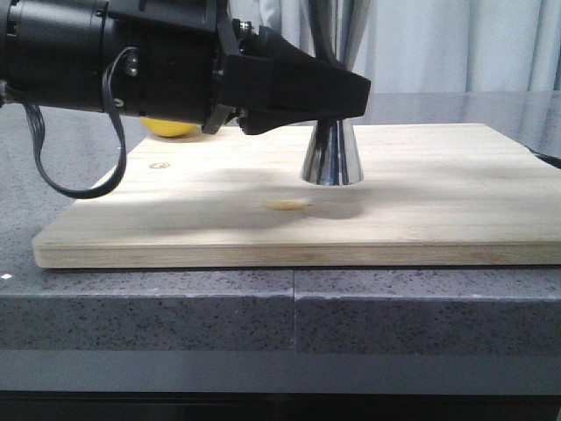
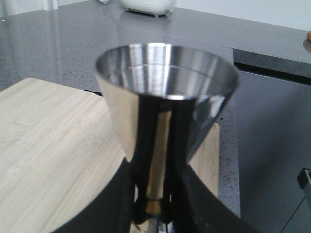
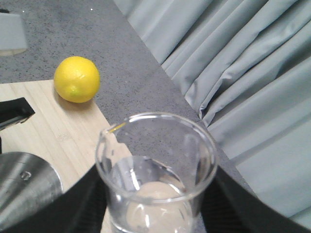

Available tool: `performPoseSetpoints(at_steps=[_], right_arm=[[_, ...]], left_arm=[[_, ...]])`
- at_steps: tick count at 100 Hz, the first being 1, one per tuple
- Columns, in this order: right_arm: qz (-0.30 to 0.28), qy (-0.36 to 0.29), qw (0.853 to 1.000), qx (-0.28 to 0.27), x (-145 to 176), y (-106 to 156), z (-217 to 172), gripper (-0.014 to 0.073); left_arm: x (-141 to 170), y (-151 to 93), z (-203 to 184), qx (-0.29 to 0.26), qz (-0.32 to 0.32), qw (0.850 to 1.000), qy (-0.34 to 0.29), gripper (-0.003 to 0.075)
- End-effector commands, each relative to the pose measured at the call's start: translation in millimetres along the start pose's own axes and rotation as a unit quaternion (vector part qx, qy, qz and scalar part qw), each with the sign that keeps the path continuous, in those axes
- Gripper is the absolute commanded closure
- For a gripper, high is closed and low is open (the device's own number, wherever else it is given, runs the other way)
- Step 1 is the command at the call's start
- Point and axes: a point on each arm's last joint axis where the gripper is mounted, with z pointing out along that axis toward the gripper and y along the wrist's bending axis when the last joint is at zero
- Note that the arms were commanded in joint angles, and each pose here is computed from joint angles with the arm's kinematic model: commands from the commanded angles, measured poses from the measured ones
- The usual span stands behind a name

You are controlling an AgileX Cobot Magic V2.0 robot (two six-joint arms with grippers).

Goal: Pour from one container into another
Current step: 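Lift the beaker with the right gripper over the held jigger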

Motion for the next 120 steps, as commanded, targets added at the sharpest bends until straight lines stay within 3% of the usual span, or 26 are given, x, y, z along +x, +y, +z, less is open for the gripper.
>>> performPoseSetpoints(at_steps=[1, 120], right_arm=[[-0.014, -0.047, 0.999, 0.021, -17.2, -12.5, -11.1, 0.0323], [-0.085, -0.042, 0.995, 0.026, -19.4, -9.1, -11.3, 0.0323]], left_arm=[[-29.4, -6.6, -5.0, 0.015, 0.010, 0.998, -0.063, 0.0741], [-28.9, -7.7, -5.0, 0.021, 0.014, 0.998, -0.061, 0.0741]])
